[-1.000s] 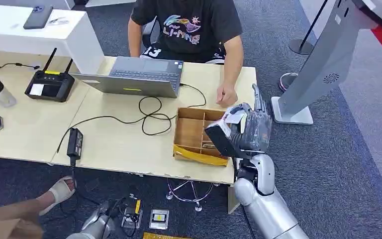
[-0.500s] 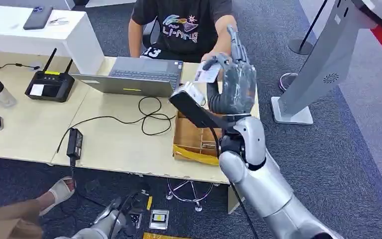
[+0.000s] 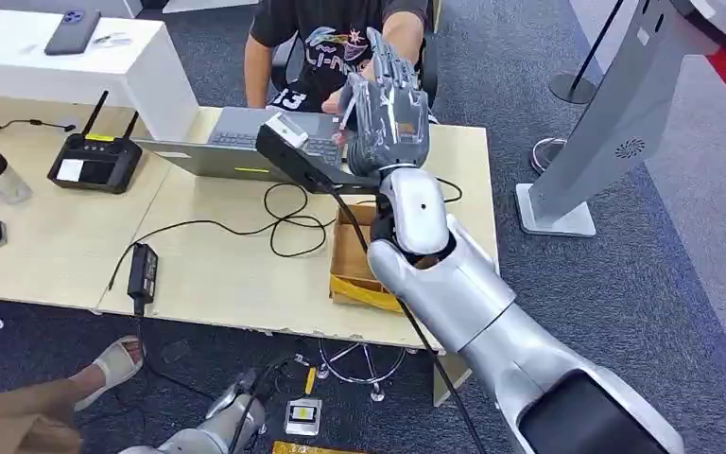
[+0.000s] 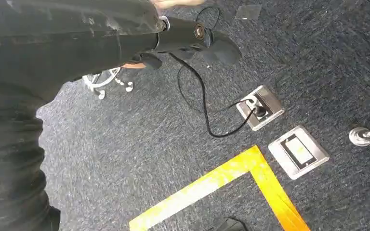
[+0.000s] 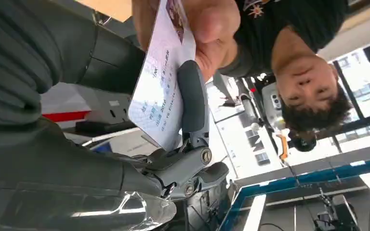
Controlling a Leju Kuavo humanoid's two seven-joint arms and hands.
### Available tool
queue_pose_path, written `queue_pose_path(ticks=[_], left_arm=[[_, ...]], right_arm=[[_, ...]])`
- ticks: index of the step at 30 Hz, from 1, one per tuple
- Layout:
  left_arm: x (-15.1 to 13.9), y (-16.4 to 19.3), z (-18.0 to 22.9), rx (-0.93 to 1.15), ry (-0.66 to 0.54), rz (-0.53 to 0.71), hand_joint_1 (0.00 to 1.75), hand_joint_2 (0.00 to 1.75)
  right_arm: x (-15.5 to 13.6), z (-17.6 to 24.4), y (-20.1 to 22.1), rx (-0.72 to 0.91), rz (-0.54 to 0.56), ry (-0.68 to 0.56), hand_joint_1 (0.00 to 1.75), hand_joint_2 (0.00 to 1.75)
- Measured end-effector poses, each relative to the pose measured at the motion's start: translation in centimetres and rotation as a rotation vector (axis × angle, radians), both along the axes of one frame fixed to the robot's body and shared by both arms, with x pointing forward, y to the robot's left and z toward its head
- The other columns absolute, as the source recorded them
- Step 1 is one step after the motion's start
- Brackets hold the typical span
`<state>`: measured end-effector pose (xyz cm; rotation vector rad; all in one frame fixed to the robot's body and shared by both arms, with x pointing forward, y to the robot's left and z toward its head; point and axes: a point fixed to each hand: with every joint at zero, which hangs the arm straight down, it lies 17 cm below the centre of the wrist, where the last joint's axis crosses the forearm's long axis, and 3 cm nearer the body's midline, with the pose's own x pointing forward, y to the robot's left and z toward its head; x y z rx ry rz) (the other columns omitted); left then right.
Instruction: Pass the card to the sensor for recognition and then transmit it.
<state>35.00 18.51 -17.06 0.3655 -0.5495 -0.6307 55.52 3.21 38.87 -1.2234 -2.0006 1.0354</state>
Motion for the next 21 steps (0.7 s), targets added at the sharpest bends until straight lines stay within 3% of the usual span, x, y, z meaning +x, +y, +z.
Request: queue_pose_path(ticks=[8, 9, 15, 21], left_arm=[[-0.4, -1.1, 0.1, 0.004, 0.021, 0.011, 0.0, 1.75], [-0.3, -1.2, 0.2, 0.002, 0.019, 0.011, 0.0, 1.75], [0.1, -1.9, 0.7, -0.001, 0.017, 0.013, 0.0, 1.75], [0.5, -2.0, 0.8, -0.01, 0.019, 0.002, 0.0, 1.75]], right_arm=[[1.5, -4.0, -0.9, -0.128, -0.094, 0.055, 1.75, 1.75], [1.7, -4.5, -1.1, -0.138, -0.103, 0.062, 0.0, 1.75], [2.1, -5.8, -1.7, -0.157, -0.124, 0.073, 0.0, 1.75], [1.4, -5.0, -1.0, -0.159, -0.071, -0.006, 0.0, 1.75]])
